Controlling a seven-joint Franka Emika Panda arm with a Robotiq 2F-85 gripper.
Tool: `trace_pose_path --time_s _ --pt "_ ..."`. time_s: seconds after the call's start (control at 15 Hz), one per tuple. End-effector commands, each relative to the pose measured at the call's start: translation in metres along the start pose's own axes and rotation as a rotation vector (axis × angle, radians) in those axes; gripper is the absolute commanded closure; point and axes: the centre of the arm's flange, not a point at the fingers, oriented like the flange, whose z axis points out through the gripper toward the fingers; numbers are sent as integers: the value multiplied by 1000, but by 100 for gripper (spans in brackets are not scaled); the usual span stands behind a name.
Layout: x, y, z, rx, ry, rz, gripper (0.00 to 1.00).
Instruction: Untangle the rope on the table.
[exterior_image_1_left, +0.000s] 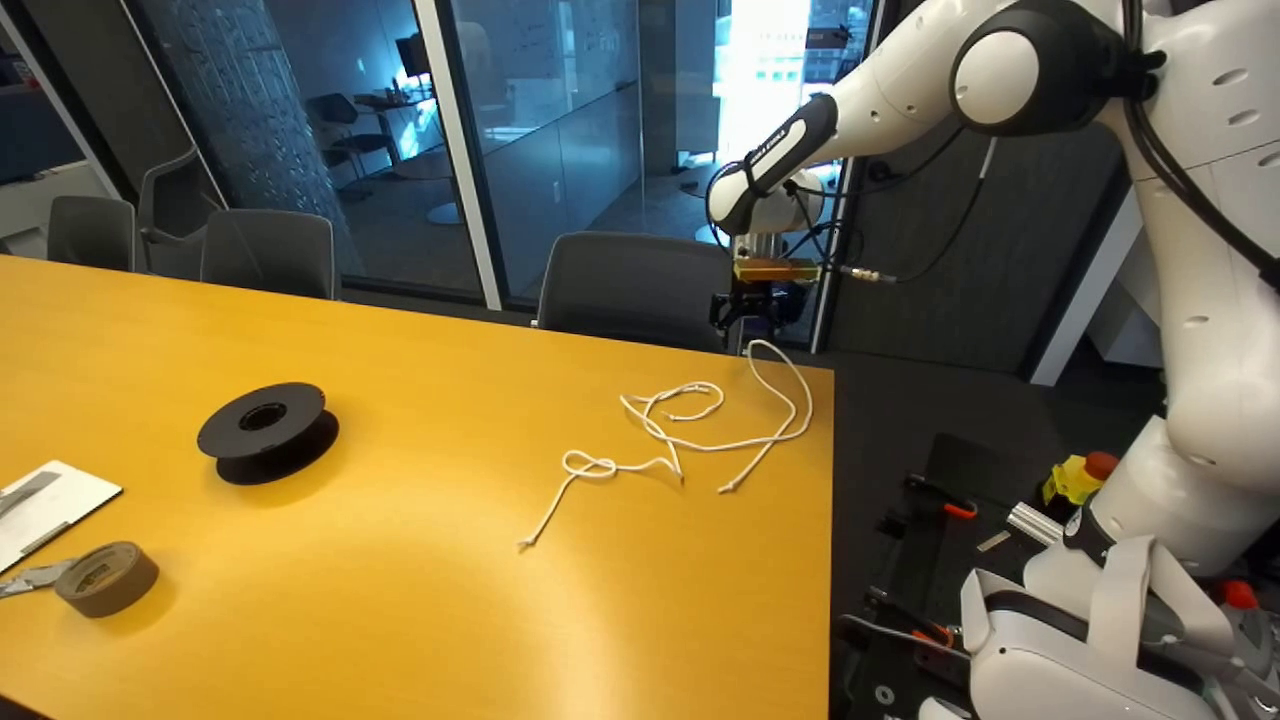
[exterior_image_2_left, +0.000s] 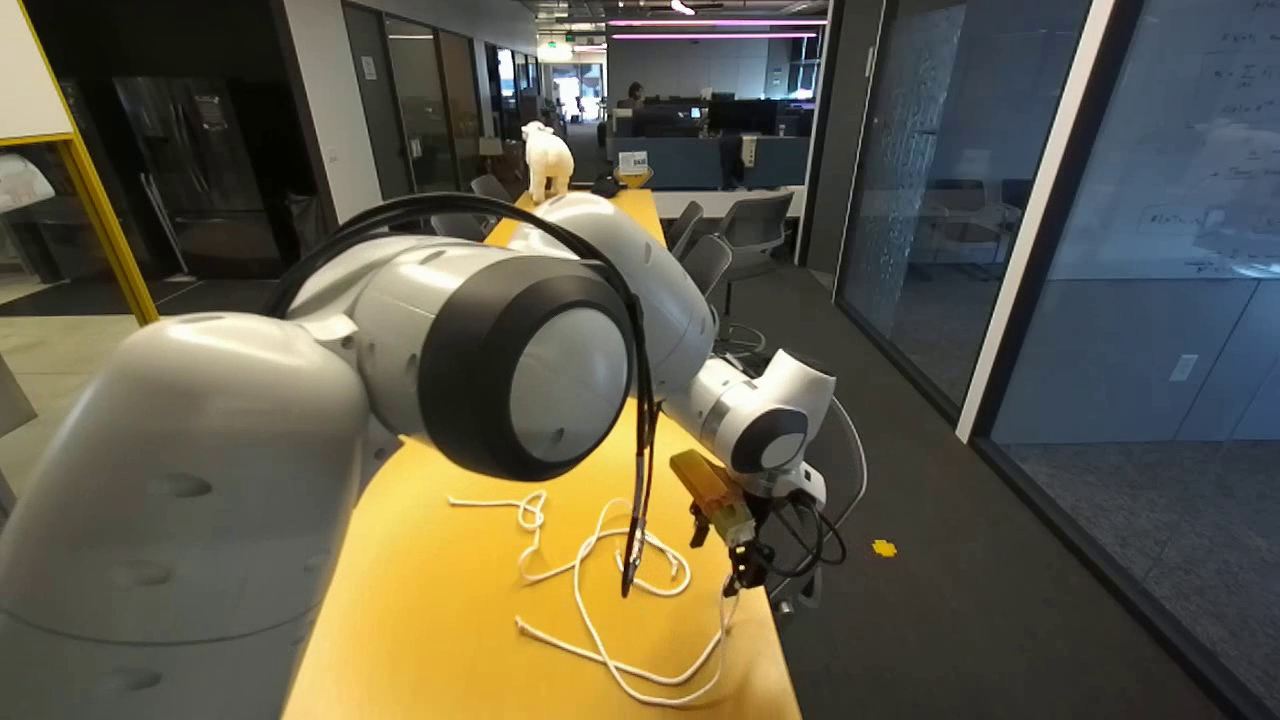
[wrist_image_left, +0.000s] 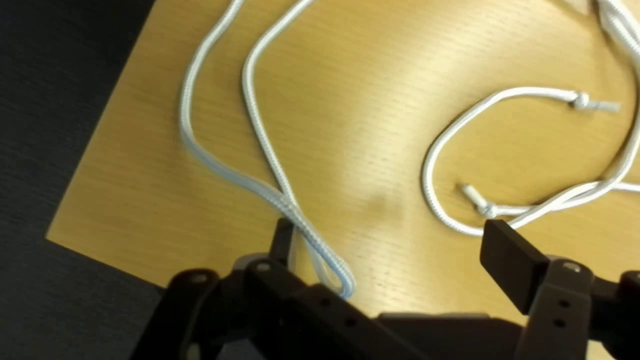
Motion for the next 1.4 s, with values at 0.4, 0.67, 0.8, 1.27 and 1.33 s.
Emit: trace_pose_path --time_s 0.4,0.67,0.8,1.27,1.33 --pt "-13 -108 11 -168 28 -262 0" --pt "15 -83 -11 -222 127 -189 0" --pt "30 -64 -25 -267 224 -130 0" --pt "9 -111 -26 -218 128 -350 0" --pt "1 -125 -23 -209 108 -392 0"
